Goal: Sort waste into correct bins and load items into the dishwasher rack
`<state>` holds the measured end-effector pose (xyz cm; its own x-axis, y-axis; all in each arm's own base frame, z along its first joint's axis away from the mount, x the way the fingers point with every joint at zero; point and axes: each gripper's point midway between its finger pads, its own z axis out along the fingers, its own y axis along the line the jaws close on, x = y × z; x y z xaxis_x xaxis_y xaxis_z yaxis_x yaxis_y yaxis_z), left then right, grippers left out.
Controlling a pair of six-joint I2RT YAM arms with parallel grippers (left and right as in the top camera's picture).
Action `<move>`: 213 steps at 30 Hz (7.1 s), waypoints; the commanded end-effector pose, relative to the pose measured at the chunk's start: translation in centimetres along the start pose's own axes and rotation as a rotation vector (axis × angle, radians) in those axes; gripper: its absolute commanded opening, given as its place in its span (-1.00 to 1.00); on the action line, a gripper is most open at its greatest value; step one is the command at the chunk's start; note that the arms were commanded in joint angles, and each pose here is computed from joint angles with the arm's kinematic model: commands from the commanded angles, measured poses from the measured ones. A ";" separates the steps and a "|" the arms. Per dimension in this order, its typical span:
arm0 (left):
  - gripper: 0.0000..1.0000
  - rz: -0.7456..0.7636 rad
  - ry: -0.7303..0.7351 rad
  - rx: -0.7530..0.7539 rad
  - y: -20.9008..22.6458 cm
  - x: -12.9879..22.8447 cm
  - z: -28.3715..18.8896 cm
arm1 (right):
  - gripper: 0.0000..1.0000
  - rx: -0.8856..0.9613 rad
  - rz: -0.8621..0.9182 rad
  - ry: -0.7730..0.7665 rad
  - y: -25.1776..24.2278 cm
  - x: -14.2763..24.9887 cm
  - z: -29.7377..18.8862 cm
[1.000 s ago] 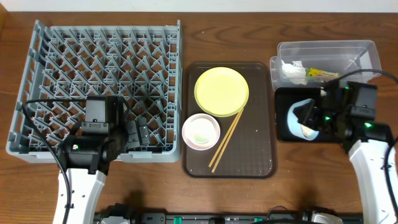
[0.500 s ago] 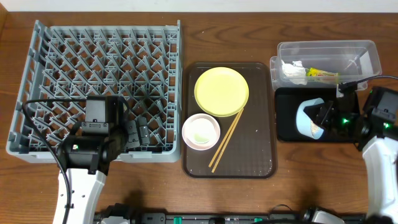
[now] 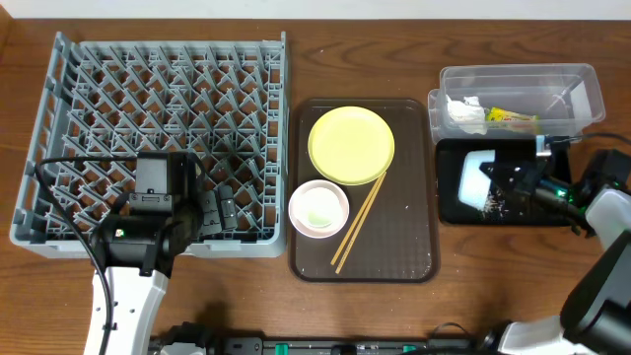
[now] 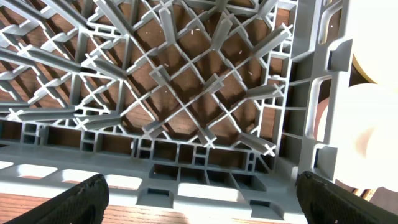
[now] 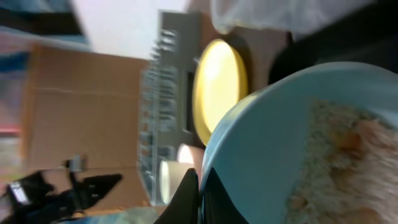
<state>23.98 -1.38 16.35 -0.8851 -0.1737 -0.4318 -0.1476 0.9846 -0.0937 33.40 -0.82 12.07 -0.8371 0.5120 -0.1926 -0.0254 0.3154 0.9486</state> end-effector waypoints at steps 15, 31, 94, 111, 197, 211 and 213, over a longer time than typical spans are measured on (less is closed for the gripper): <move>0.96 -0.009 -0.022 0.003 -0.2 -0.6 -0.6 | -0.98 -0.209 0.042 -0.202 -0.1 -4.0 -6.2; 0.96 -0.009 -0.022 0.003 -0.2 -0.6 -0.6 | -0.98 -0.184 0.179 -0.215 -0.8 -5.1 -6.8; 0.96 -0.010 -0.033 0.005 -0.2 -0.9 -0.6 | -0.98 -0.226 -0.181 0.180 11.4 1.5 5.9; 0.95 -0.010 -0.036 0.006 -0.2 -1.0 -0.6 | -0.98 -0.007 -0.622 0.086 13.6 4.0 14.5; 0.96 -0.010 -0.053 0.014 -0.4 -1.4 -0.6 | -0.92 0.584 -0.652 0.461 3.4 19.6 20.4; 0.95 -0.039 -0.046 0.222 -4.0 -1.7 -1.0 | -0.98 0.341 -0.483 0.258 10.7 11.3 17.8; 0.96 -0.071 -0.052 0.323 -5.8 -2.2 -1.5 | -0.98 0.250 -0.453 0.251 11.9 10.0 17.0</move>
<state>25.75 -3.82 17.57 -0.8547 -0.2069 -0.4762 -0.0993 0.9654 -0.2413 33.59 21.83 13.22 -0.8792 0.0353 -0.4752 -0.2789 0.7704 0.5733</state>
